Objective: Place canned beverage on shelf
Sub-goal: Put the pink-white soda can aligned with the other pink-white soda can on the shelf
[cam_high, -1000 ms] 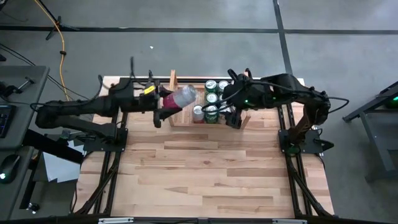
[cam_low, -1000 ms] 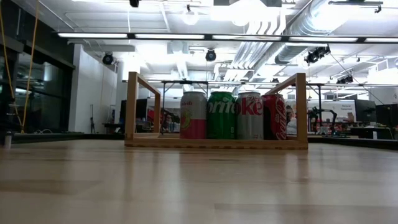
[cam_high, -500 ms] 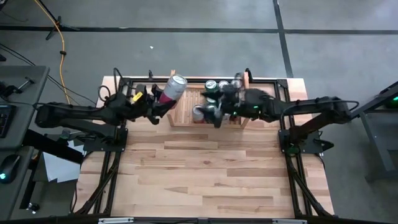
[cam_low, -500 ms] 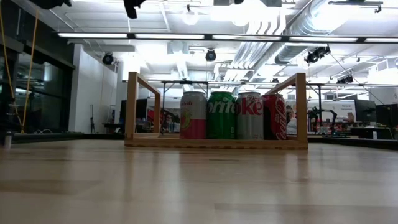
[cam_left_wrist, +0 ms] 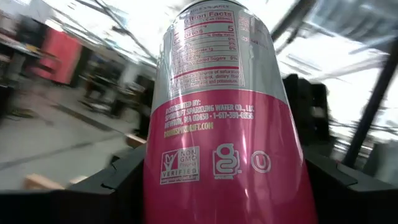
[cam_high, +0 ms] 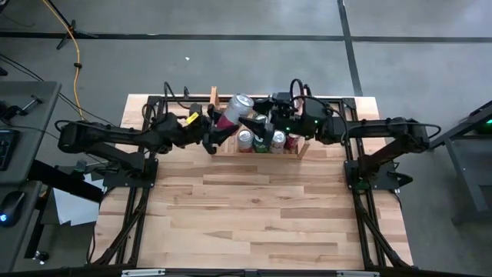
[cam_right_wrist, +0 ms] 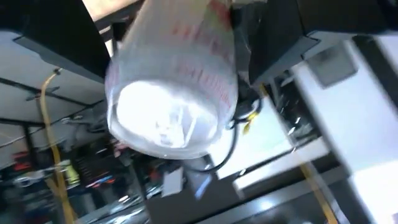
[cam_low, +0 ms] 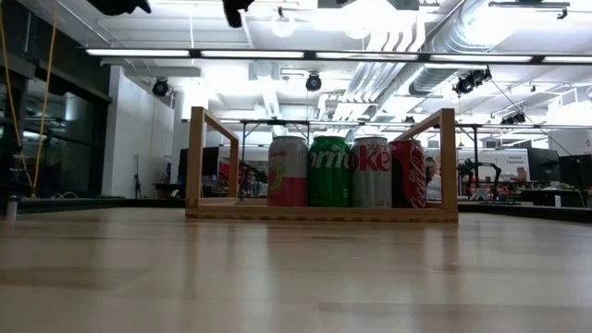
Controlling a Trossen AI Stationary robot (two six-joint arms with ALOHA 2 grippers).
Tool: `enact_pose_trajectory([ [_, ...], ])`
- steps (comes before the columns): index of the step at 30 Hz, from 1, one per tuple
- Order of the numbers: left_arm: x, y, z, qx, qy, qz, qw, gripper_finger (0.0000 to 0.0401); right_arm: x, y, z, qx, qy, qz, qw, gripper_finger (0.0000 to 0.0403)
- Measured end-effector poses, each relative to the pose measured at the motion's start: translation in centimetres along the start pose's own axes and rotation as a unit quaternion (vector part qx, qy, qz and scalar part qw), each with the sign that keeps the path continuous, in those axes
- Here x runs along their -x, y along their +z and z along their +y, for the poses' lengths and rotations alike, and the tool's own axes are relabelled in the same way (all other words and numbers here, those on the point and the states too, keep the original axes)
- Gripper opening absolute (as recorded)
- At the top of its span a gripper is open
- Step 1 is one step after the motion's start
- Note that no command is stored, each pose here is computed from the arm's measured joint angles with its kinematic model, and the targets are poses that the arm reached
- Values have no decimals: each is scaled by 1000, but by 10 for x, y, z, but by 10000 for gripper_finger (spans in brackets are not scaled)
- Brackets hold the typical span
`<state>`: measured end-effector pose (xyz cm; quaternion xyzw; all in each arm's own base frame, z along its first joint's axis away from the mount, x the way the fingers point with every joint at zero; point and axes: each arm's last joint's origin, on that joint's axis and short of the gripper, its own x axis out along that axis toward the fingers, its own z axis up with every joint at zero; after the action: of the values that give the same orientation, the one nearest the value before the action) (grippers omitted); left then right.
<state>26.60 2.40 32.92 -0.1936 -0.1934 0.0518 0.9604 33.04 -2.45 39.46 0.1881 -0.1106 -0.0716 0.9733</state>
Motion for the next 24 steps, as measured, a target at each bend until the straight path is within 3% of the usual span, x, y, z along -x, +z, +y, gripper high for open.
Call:
enact_pose_trajectory([
  [6, 0, 2, 2, 77, -125, 58, 988, 275, -3, 8, 4, 37, 72, 47, 996, 358],
  [9, 0, 4, 4, 120, -158, 83, 977, 275, -3, 12, 8, 46, 121, 55, 990, 358],
  [15, 0, 7, 8, 153, -175, 88, 969, 275, -2, 13, 10, 49, 144, 60, 987, 358],
  [24, 0, 8, 12, 149, -166, 86, 971, 275, -2, 12, 10, 44, 143, 64, 987, 352],
])
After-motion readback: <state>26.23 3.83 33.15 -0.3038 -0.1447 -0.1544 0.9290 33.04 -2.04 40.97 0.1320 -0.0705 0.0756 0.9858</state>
